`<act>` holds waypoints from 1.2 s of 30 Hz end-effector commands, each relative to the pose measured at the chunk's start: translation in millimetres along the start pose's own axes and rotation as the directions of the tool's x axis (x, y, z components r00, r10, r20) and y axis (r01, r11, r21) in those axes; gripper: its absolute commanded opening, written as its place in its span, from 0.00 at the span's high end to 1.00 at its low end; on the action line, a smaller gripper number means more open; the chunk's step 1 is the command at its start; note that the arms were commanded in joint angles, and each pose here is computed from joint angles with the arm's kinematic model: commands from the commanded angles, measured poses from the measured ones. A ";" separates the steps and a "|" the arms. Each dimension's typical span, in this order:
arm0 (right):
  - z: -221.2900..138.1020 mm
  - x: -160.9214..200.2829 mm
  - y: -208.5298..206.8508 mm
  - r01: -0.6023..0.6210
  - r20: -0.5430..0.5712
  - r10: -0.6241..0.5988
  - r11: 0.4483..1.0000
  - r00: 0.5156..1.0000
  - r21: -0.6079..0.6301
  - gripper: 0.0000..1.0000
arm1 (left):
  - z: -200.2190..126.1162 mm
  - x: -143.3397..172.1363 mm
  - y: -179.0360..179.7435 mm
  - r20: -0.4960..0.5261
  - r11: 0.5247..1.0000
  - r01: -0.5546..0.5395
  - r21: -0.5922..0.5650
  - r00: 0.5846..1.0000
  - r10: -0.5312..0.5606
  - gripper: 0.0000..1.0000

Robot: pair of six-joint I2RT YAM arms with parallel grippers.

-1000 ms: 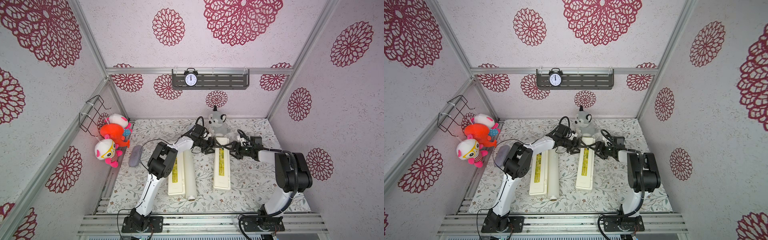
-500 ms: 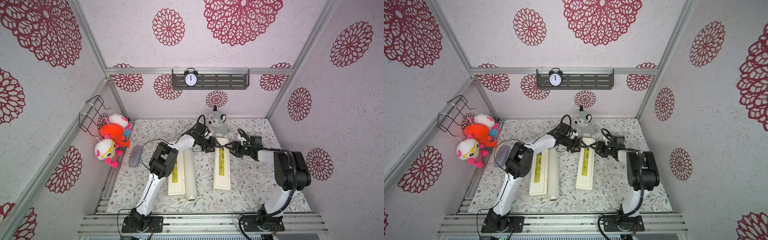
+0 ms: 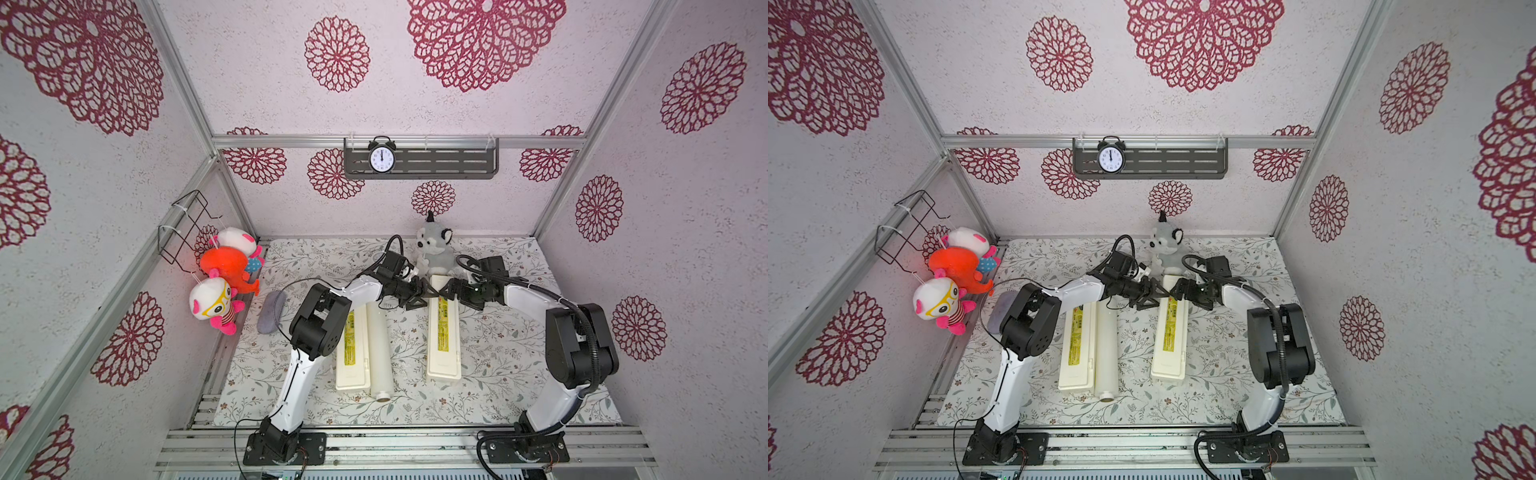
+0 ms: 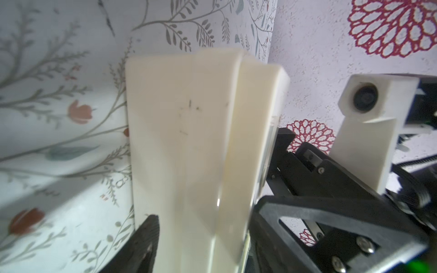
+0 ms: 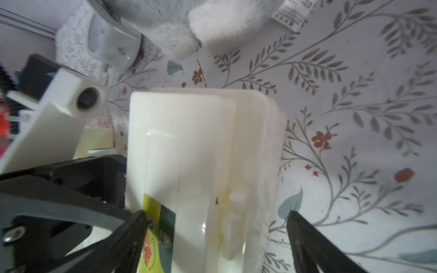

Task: Put plastic wrap rolls into dispensers
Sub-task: Close the lid on the plastic wrap cutting box, then open the lid of the plastic wrap cutting box.

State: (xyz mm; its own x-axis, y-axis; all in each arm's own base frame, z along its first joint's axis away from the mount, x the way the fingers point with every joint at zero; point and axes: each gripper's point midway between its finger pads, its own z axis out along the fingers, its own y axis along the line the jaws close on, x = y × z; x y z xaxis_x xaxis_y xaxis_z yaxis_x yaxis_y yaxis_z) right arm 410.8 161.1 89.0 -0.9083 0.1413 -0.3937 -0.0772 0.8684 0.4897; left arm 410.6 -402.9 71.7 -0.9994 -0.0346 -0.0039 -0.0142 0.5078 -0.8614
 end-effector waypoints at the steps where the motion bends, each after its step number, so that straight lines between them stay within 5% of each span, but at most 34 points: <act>1: -12.4 20.2 3.2 0.110 -0.075 -0.099 0.980 0.992 0.163 0.03 | -22.2 -10.1 -16.7 0.070 0.999 0.010 0.035 0.997 -0.012 0.35; 9: -14.0 25.3 21.3 0.108 -0.067 -0.097 0.974 0.993 0.198 0.01 | -74.4 -24.9 -30.2 0.192 0.998 -0.016 0.059 0.981 0.004 0.36; 20: 7.2 50.4 5.6 0.145 -0.151 -0.090 0.902 0.984 0.407 0.01 | -82.8 -22.6 -5.7 0.216 1.000 -0.003 0.013 0.976 0.001 0.36; 36: -1.3 39.5 66.4 0.124 -0.069 -0.122 0.992 0.990 0.027 0.06 | -57.2 -13.3 8.8 0.149 0.999 0.015 0.028 0.989 -0.019 0.36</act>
State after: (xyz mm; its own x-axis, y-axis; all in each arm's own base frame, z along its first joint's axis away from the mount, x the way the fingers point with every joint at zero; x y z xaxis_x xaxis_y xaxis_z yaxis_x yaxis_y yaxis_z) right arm 385.2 196.4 94.0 -0.9060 0.0463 -0.4206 -0.0802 0.9572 0.2782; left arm 424.1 -340.1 99.8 -0.9782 -0.1959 -0.0696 -0.0376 0.4963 -0.8674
